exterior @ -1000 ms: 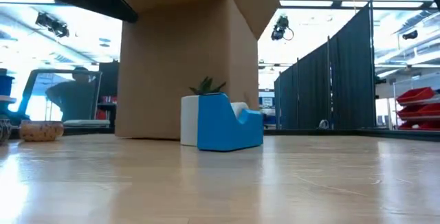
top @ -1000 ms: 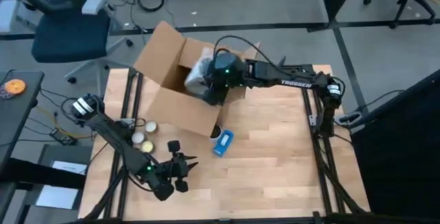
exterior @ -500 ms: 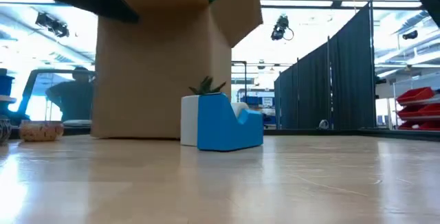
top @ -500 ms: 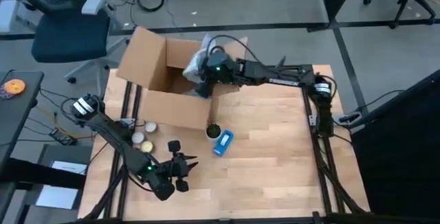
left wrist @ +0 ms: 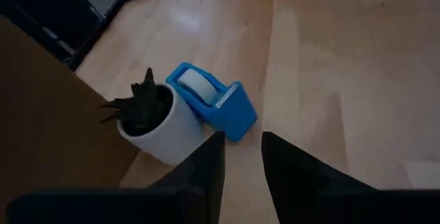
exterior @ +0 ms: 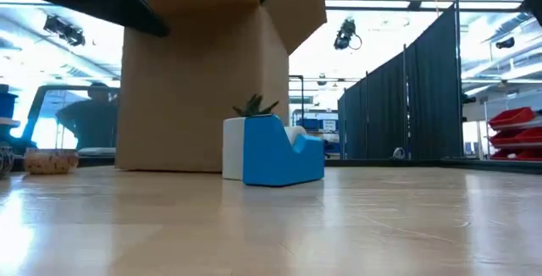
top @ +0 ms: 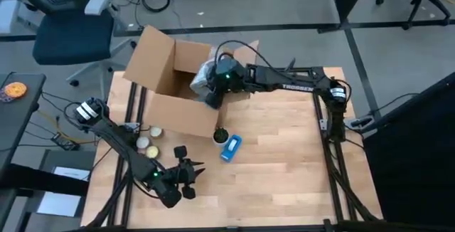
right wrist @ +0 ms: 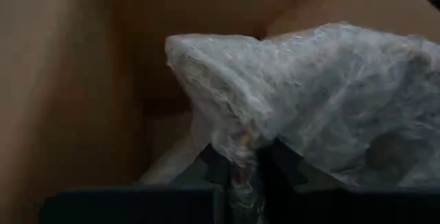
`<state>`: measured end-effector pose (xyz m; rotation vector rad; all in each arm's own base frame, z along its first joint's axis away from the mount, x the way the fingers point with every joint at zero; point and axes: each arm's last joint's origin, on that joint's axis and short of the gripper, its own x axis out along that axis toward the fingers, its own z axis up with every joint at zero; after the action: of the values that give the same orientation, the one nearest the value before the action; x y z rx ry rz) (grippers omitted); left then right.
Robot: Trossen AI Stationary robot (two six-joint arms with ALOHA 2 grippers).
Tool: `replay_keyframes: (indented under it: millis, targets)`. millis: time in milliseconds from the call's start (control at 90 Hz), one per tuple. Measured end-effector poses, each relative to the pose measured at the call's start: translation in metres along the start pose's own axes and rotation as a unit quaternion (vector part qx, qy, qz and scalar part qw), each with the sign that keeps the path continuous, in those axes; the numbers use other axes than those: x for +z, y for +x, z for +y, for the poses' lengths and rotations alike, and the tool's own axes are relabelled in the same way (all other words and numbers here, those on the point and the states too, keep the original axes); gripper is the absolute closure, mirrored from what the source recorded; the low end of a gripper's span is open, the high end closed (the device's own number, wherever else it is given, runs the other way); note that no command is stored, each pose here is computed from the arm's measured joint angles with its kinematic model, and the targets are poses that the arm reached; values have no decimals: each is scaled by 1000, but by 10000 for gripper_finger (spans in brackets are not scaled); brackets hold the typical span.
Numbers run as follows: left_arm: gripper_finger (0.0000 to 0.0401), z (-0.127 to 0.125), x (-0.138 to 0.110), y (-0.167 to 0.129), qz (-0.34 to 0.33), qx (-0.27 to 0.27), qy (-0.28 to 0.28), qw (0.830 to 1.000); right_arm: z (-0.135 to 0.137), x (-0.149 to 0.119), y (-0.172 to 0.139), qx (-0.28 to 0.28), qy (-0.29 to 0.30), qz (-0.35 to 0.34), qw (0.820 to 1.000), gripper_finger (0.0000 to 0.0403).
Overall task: Wrap mug
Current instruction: Put the wrapped brown mug into the cardboard box on the table
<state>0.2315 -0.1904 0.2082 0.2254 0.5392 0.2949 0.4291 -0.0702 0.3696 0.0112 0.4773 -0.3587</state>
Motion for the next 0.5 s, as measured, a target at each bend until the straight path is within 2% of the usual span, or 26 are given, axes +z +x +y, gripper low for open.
replay_keyframes:
  millis: [167, 322, 389, 500]
  targets:
    - [319, 0, 1, 0, -2, -2, -1, 1000, 18, 35, -55, 38, -1, -108, 993, 387]
    - [319, -1, 10, -3, -8, -5, 13, 1000, 31, 49, -80, 49, -11, -177, 983, 387]
    - [319, -2, 20, -7, -16, -8, 31, 999, 39, 60, -89, 61, -22, -238, 969, 387]
    - [319, -2, 40, -15, -35, -17, 67, 997, 42, 79, -105, 58, -44, -350, 934, 387]
